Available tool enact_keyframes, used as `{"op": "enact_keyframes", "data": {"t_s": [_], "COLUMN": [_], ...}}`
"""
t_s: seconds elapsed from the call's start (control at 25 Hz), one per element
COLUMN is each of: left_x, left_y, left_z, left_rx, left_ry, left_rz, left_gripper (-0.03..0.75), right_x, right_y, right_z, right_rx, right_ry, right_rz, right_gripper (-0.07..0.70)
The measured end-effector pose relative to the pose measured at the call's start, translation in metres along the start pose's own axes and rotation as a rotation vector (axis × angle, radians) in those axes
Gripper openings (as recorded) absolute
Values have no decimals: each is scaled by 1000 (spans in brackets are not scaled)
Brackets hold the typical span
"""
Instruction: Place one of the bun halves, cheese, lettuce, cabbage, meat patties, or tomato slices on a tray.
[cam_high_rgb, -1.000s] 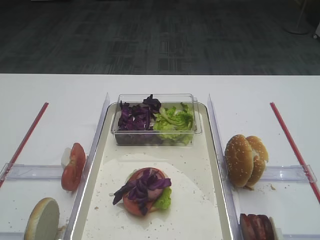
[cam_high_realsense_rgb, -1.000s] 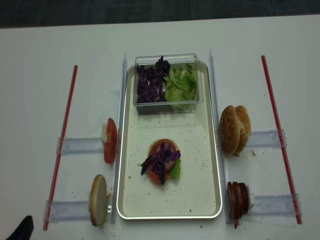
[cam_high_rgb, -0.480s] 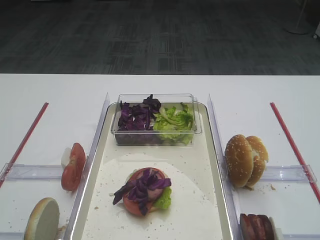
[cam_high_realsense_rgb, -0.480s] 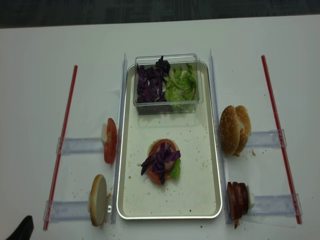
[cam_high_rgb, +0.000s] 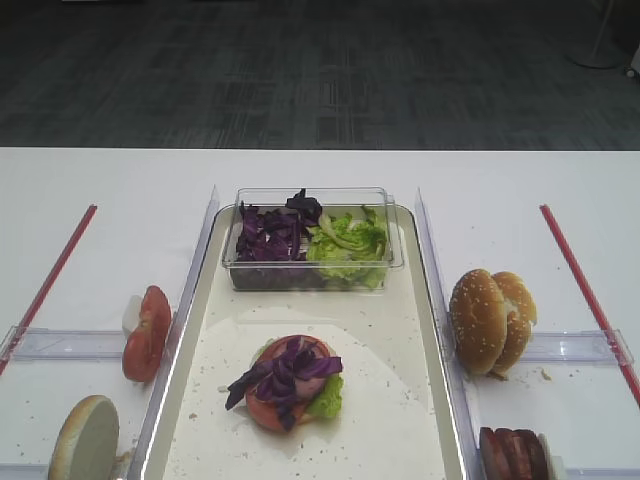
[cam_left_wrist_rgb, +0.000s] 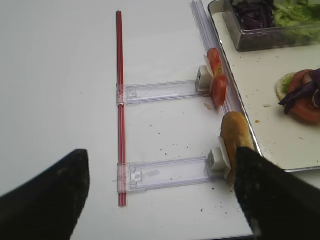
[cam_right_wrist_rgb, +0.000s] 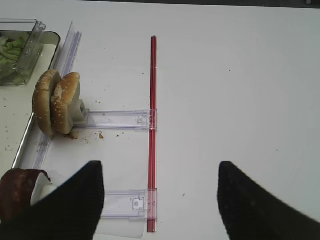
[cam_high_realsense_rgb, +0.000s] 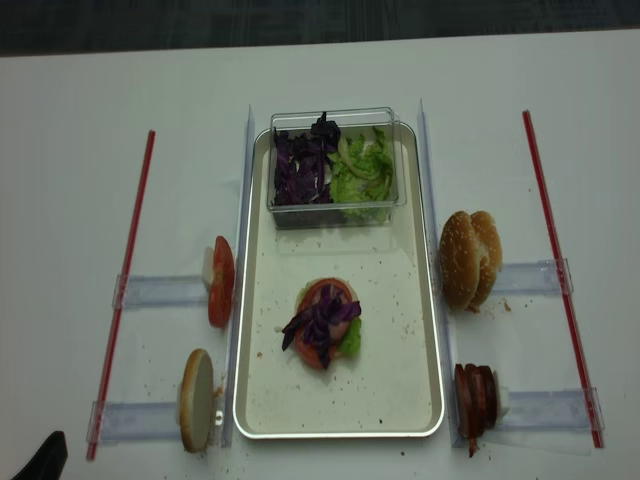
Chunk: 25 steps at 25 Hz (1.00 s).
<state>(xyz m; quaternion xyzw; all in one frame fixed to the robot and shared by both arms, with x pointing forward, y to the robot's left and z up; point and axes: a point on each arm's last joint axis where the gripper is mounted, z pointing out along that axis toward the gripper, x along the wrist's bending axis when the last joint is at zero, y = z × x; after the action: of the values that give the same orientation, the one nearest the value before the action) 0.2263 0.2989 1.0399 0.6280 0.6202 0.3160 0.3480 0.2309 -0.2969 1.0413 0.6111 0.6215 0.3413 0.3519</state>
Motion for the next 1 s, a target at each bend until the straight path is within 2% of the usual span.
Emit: {"op": "enact_keyframes", "data": {"t_s": [1.0], "left_x": [0], "left_y": [0], "left_z": [0], "left_rx": [0], "left_ry": [0], "left_rz": [0], "left_gripper": [545], "right_x": [0], "right_y": [0], "right_z": [0], "right_rx": [0], "right_ry": [0], "right_rz": [0], "right_gripper": [507]}}
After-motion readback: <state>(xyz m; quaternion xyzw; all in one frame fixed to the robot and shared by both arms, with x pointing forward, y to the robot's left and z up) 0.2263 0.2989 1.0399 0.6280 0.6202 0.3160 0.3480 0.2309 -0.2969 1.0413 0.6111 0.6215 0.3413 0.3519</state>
